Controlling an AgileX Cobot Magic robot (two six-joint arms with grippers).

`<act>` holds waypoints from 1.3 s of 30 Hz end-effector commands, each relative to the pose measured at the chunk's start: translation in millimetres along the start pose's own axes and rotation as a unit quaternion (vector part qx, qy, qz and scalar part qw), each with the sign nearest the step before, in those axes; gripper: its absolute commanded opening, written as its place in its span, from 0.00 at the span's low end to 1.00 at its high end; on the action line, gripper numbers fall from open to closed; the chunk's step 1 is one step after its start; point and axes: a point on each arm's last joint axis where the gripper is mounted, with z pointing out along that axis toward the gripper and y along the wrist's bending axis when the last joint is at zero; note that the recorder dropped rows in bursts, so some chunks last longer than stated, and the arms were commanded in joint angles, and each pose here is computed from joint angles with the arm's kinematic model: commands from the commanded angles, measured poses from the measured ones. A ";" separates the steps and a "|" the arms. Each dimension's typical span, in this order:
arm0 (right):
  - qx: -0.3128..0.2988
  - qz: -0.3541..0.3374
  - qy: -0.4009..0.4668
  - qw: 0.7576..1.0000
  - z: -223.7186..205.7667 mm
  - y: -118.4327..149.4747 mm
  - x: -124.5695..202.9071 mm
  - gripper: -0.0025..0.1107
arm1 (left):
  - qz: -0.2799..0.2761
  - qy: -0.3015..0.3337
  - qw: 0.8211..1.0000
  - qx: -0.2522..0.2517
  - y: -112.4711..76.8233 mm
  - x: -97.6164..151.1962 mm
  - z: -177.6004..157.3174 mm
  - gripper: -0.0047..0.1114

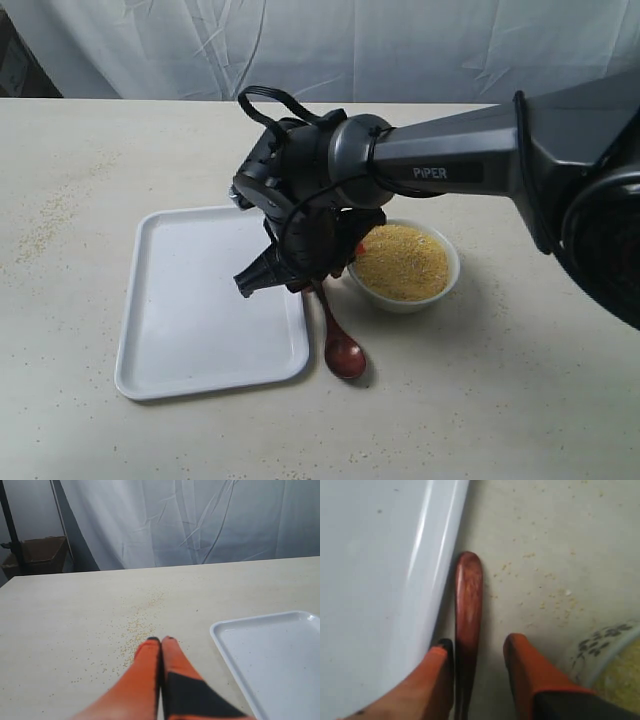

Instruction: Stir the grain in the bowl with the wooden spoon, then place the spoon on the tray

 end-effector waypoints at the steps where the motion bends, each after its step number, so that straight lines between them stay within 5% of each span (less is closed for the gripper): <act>1: 0.009 0.003 0.002 1.000 1.2 -1.6 -0.3 0.34 | 0.000 -0.008 1.000 0.001 -0.2 -0.8 -0.1 0.04; 8: 0.003 0.007 0.015 1.000 11.2 2.5 2.2 0.33 | 0.000 -0.008 1.000 0.001 -0.2 -0.8 -0.1 0.04; 15: 0.005 0.028 -0.008 1.000 -1.0 -1.5 -2.2 0.01 | 0.000 -0.008 1.000 0.001 -0.2 -0.8 -0.1 0.04; 25: 0.003 0.099 -0.090 0.991 -72.8 -31.4 -15.6 0.02 | 0.000 -0.008 1.000 0.001 -0.2 -0.8 -0.1 0.04; 30: 0.012 0.180 -0.110 0.977 -103.5 -79.2 -19.4 0.02 | -0.001 -0.008 1.000 0.002 -0.2 -0.8 -0.1 0.04; 33: 0.058 0.267 -0.090 0.958 -93.9 -123.7 -19.5 0.02 | -0.001 -0.008 1.000 0.002 -0.2 -0.8 -0.1 0.04; 39: 0.104 0.281 -0.046 0.953 -50.7 -123.7 -20.2 0.02 | -0.001 -0.008 1.000 0.002 -0.2 -0.8 -0.1 0.04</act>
